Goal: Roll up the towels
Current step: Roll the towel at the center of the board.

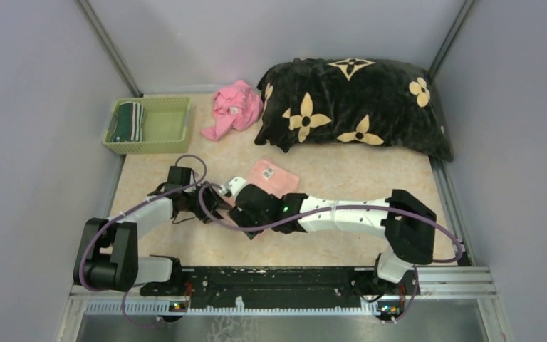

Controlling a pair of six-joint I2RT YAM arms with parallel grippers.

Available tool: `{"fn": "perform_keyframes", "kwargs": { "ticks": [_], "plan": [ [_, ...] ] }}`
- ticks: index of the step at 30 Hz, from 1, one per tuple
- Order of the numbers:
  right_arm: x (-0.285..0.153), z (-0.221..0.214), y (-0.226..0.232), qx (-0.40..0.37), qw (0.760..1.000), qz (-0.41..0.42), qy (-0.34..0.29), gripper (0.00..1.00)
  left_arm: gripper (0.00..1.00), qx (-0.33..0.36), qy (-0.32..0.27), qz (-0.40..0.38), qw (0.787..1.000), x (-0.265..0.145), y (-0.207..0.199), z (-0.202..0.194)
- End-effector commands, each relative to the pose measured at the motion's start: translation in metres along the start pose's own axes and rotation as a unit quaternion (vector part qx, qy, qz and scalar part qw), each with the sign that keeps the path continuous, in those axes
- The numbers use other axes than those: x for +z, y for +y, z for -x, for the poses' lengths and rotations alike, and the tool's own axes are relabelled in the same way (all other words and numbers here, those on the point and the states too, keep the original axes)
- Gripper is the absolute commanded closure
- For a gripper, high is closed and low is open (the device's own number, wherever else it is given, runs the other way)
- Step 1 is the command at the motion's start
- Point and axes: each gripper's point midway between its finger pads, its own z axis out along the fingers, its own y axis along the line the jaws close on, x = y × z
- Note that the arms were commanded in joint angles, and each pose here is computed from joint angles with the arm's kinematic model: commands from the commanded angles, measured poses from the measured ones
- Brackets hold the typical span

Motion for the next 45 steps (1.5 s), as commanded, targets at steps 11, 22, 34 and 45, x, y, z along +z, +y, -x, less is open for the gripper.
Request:
{"fn": "perform_keyframes", "kwargs": {
  "ticks": [11,22,34,45],
  "plan": [
    [0.042,-0.021,0.0,-0.145,0.973,-0.175,0.049,0.42,0.44,0.002,-0.017,0.079,0.997,0.006,0.036,-0.002],
    [0.052,-0.102,-0.029,-0.149,0.953,-0.218,0.145,0.5,0.43,0.005,-0.02,0.081,0.996,0.008,0.035,0.001],
    [0.058,-0.117,-0.007,-0.11,0.974,-0.119,0.159,0.92,0.3,0.028,-0.051,0.067,0.996,-0.011,0.012,0.016],
    [0.033,-0.041,0.03,0.12,0.962,0.237,0.061,1.0,0.16,0.056,-0.089,0.033,0.994,-0.048,-0.013,0.018]
  ]
}}
